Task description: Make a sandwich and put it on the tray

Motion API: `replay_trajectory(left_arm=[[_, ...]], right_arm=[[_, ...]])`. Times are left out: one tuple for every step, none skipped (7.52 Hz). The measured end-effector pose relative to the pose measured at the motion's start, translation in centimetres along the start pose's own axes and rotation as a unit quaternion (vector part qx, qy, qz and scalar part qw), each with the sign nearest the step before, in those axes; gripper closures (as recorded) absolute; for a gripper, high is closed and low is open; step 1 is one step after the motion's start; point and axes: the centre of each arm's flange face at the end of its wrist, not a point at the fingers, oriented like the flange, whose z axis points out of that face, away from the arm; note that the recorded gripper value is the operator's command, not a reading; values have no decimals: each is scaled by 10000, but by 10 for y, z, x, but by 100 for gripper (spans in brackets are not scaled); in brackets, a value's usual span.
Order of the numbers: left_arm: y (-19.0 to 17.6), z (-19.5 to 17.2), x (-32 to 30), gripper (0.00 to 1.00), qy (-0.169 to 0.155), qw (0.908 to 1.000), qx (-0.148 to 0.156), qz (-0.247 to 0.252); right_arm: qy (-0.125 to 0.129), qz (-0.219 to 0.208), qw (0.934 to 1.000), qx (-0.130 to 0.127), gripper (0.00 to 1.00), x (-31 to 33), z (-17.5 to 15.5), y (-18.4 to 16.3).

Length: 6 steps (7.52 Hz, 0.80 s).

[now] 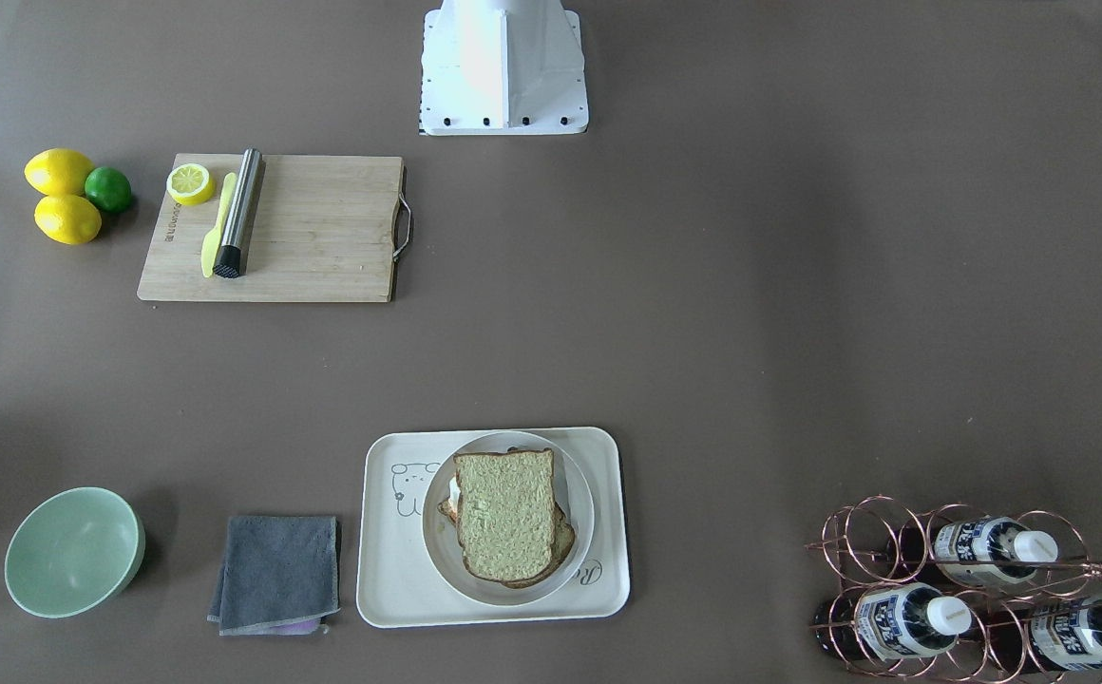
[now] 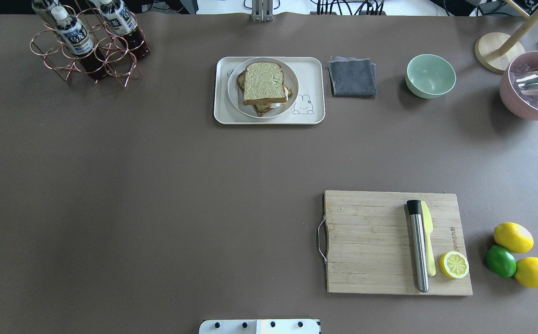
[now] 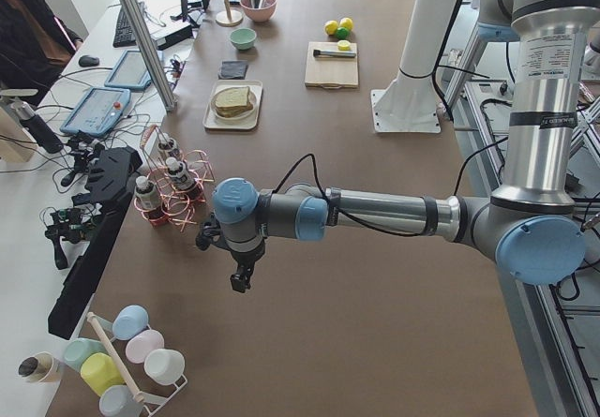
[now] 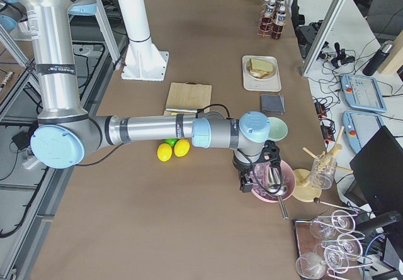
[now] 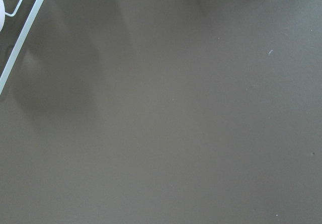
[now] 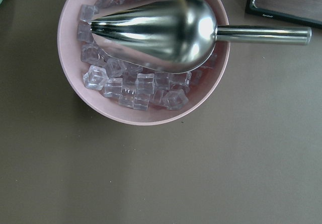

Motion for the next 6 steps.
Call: replay_trajectory(left_arm=[[0, 1, -1, 2, 1, 10000, -6, -31], [1, 3, -3, 2, 5, 10000, -23, -54], [2, 4, -4, 2, 10, 10000, -33, -66], [2, 5, -5, 2, 11, 10000, -38, -63], [2, 5, -5, 2, 12, 10000, -38, -56], [2, 5, -5, 2, 14, 10000, -39, -49]], right_arm=[[1, -11, 10000, 5, 0, -1, 0, -1], [1, -39, 10000, 2, 0, -3, 0, -2], [0, -68, 10000, -2, 0, -6, 1, -4], [0, -95, 10000, -2, 0, -9, 1, -5], [-1, -112, 9999, -3, 0, -10, 2, -5], [2, -137, 9999, 15, 0, -11, 2, -6]])
